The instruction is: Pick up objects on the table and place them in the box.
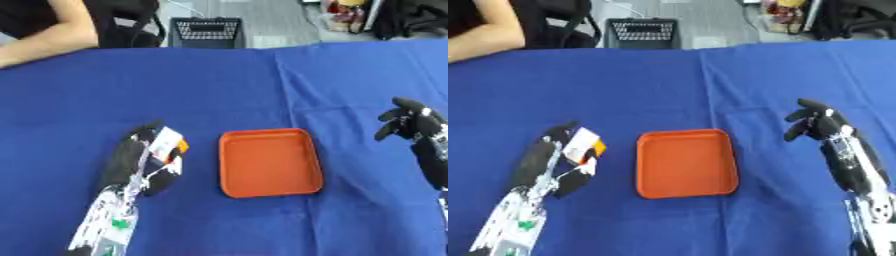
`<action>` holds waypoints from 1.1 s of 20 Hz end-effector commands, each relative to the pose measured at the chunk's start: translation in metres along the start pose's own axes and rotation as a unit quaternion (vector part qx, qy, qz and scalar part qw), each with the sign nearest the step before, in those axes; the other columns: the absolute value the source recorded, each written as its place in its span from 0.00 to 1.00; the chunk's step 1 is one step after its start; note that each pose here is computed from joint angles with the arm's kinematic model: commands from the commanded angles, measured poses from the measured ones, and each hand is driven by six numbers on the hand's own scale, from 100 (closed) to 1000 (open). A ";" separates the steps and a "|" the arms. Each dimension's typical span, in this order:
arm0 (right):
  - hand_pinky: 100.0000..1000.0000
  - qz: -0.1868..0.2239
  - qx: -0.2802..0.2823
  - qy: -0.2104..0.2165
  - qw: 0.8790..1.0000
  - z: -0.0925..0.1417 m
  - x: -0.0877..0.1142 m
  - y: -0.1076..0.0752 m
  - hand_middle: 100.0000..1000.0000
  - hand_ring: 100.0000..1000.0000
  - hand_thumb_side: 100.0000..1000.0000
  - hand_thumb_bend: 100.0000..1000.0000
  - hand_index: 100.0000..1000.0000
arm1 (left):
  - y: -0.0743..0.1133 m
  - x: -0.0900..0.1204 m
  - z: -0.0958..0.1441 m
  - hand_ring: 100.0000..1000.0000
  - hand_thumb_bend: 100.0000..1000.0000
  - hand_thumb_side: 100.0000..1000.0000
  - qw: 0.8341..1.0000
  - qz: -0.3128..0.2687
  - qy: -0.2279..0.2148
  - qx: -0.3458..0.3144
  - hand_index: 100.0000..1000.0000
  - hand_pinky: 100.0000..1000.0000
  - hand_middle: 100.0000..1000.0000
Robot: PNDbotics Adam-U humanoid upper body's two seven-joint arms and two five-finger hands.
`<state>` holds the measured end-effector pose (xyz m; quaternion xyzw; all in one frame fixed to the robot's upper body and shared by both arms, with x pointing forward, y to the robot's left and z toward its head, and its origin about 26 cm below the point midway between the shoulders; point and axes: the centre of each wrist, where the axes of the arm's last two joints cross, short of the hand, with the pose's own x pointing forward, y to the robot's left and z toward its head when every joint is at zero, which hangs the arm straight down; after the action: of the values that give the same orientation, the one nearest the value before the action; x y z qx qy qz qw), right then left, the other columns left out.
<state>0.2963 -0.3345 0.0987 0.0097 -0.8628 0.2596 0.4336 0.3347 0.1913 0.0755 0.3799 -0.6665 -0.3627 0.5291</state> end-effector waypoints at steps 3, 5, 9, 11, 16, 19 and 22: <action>0.49 0.009 0.004 -0.002 1.000 0.000 0.003 -0.004 0.61 0.49 0.90 0.00 0.87 | 0.030 0.021 -0.010 1.00 0.08 0.29 0.998 0.011 -0.050 0.029 1.00 1.00 0.55; 0.49 0.008 0.005 -0.002 1.000 0.000 0.003 -0.004 0.61 0.49 0.90 0.00 0.87 | 0.032 0.028 -0.013 1.00 0.09 0.28 0.997 0.010 -0.067 0.023 1.00 1.00 0.55; 0.49 0.008 0.007 -0.003 1.000 -0.001 0.003 -0.004 0.61 0.49 0.90 0.00 0.87 | 0.030 0.042 -0.018 1.00 0.11 0.27 0.994 0.003 -0.107 -0.001 1.00 1.00 0.54; 0.49 0.007 0.007 -0.004 1.000 -0.001 0.004 -0.003 0.61 0.49 0.90 0.00 0.87 | 0.026 0.050 -0.021 1.00 0.11 0.27 0.991 -0.001 -0.129 -0.017 1.00 1.00 0.54; 0.49 0.005 0.010 -0.005 1.000 -0.002 0.004 -0.003 0.61 0.49 0.90 0.00 0.87 | 0.014 0.069 -0.027 1.00 0.12 0.29 0.982 -0.010 -0.179 -0.057 1.00 1.00 0.54; 0.49 0.004 0.010 -0.006 1.000 -0.002 0.004 -0.002 0.61 0.49 0.90 0.00 0.87 | 0.007 0.081 -0.031 1.00 0.12 0.29 0.975 -0.019 -0.208 -0.076 1.00 1.00 0.53; 0.49 0.004 0.012 -0.006 1.000 -0.003 0.003 -0.002 0.61 0.49 0.90 0.00 0.87 | -0.001 0.085 -0.034 1.00 0.12 0.32 0.970 -0.025 -0.224 -0.096 1.00 1.00 0.54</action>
<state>0.2965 -0.3329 0.0981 0.0153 -0.8605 0.2661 0.4342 0.3540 0.1177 0.1115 0.2587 -0.7138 -0.5095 0.4049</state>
